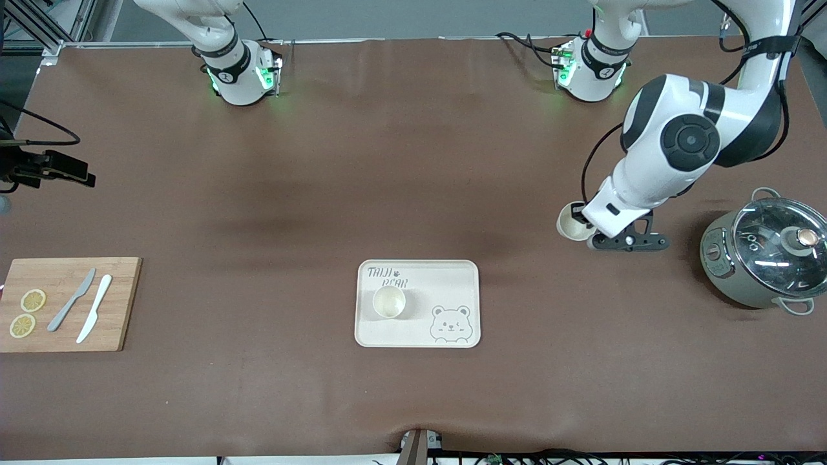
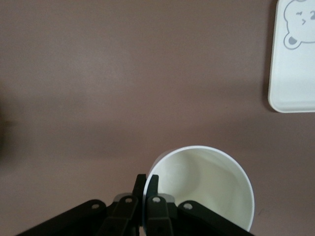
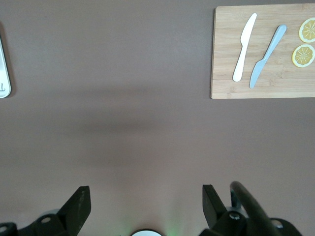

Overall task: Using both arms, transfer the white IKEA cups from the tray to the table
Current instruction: 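Carry the cup toward the steel pot, set it down, open gripper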

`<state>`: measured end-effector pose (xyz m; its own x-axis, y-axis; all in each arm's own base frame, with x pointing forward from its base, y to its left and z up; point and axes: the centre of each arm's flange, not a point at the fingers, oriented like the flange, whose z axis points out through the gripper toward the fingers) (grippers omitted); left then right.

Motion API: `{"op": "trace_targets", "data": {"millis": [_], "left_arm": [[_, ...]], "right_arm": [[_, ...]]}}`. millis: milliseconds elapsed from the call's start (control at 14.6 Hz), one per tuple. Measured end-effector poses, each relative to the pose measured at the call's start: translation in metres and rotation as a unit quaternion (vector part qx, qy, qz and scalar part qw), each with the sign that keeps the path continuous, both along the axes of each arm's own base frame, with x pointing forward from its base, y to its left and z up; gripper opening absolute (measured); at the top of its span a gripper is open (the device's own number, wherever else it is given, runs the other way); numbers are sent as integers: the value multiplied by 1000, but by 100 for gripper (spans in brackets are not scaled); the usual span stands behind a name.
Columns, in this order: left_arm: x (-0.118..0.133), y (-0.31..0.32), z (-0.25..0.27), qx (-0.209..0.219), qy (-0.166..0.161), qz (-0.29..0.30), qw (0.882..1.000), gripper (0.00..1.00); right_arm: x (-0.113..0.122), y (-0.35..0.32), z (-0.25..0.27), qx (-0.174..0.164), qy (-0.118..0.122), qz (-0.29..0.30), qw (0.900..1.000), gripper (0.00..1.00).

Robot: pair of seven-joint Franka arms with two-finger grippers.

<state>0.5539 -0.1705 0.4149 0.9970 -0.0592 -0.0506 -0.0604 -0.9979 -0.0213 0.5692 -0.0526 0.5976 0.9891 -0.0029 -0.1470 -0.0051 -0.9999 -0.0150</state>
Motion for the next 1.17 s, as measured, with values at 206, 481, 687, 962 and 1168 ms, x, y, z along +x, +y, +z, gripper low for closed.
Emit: {"op": "trace_targets", "data": {"millis": [206, 481, 687, 962, 1168], "left_arm": [[-30, 32, -24, -25, -31, -16, 999, 4], [-68, 96, -56, -43, -49, -39, 997, 4], [-81, 125, -76, -44, -71, -51, 995, 4], [-91, 151, -108, -38, -93, -63, 993, 4], [-89, 162, -130, -40, -102, -65, 992, 4]], "right_arm": [[0, 0, 0, 0, 0, 0, 1000, 100], [0, 0, 0, 0, 0, 0, 1000, 100], [0, 0, 0, 0, 1, 0, 1000, 100], [0, 0, 0, 0, -1, 0, 1000, 100], [4, 2, 3, 2, -18, 1, 1000, 100]]}}
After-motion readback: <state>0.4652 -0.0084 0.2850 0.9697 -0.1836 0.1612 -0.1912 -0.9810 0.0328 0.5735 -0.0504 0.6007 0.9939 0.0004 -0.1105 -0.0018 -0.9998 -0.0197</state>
